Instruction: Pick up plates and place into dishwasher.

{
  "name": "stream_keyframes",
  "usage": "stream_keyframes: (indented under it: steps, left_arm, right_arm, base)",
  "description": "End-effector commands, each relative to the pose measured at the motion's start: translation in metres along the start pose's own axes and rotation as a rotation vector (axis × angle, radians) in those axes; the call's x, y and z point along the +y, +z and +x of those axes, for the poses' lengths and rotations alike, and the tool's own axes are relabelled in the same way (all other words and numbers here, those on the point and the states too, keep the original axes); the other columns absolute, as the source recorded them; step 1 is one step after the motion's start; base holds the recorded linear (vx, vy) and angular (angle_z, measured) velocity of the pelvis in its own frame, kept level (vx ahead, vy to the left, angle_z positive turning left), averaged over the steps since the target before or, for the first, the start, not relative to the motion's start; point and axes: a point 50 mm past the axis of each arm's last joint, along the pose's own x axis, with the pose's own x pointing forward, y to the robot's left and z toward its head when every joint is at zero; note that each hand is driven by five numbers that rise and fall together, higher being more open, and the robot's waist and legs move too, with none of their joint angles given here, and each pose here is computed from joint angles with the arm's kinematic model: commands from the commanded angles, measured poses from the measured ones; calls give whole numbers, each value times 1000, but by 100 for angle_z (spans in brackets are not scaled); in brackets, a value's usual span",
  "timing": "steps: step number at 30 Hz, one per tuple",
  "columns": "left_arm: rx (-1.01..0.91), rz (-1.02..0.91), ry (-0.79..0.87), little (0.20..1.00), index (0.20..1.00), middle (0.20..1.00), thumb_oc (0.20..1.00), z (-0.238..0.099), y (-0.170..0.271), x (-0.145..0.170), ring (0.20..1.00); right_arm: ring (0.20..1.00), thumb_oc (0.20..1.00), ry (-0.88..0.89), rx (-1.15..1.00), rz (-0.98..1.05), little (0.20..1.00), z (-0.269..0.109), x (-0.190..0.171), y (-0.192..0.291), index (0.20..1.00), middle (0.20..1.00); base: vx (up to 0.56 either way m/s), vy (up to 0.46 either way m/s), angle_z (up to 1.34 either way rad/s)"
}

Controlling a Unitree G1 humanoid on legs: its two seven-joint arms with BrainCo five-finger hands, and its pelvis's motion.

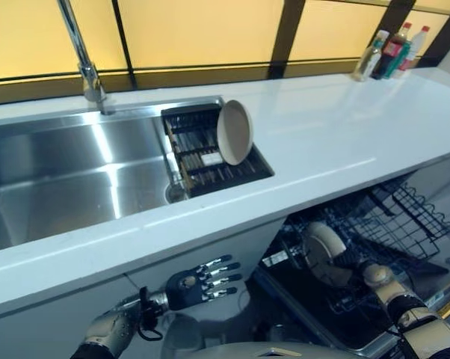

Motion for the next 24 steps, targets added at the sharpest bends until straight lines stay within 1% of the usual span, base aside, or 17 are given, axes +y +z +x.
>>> stream_keyframes:
  steps: [1,2,3,4,5,16,24]
  left_arm:
    - [23,40,-117,1000,1000,1000,1000,16,4,-16,1000]
    - [24,40,-116,1000,1000,1000,1000,15,4,-16,1000]
    - [27,38,-119,1000,1000,1000,1000,16,4,-17,1000]
    - [28,36,-121,1000,1000,1000,1000,15,3,-17,1000]
    - [28,34,-123,1000,1000,1000,1000,16,3,-17,1000]
    - [23,15,-126,1000,1000,1000,1000,19,1,-19,1000]
    - [1,9,-135,1000,1000,1000,1000,21,-1,-22,1000]
  right_arm:
    - [200,200,-100,52,-24,200,0,-27,3,200,200]
    - [200,200,-103,60,-24,200,0,-27,1,200,200]
    - [219,219,-113,78,-20,219,0,-27,-2,219,219]
    - [570,570,-122,93,-18,570,0,-26,-4,570,570]
    - [1000,1000,-133,110,-14,1000,0,-26,-6,1000,1000]
    - [1000,1000,-225,204,4,1000,-4,-33,-18,1000,1000]
    - [1000,1000,-334,229,19,1000,-10,-49,-25,1000,1000]
  base:
    - [-1,-7,10]
    - [-1,-14,10]
    - [0,-15,5]
    - [0,0,0]
    - [0,0,0]
    - [0,0,0]
    - [-2,34,-2]
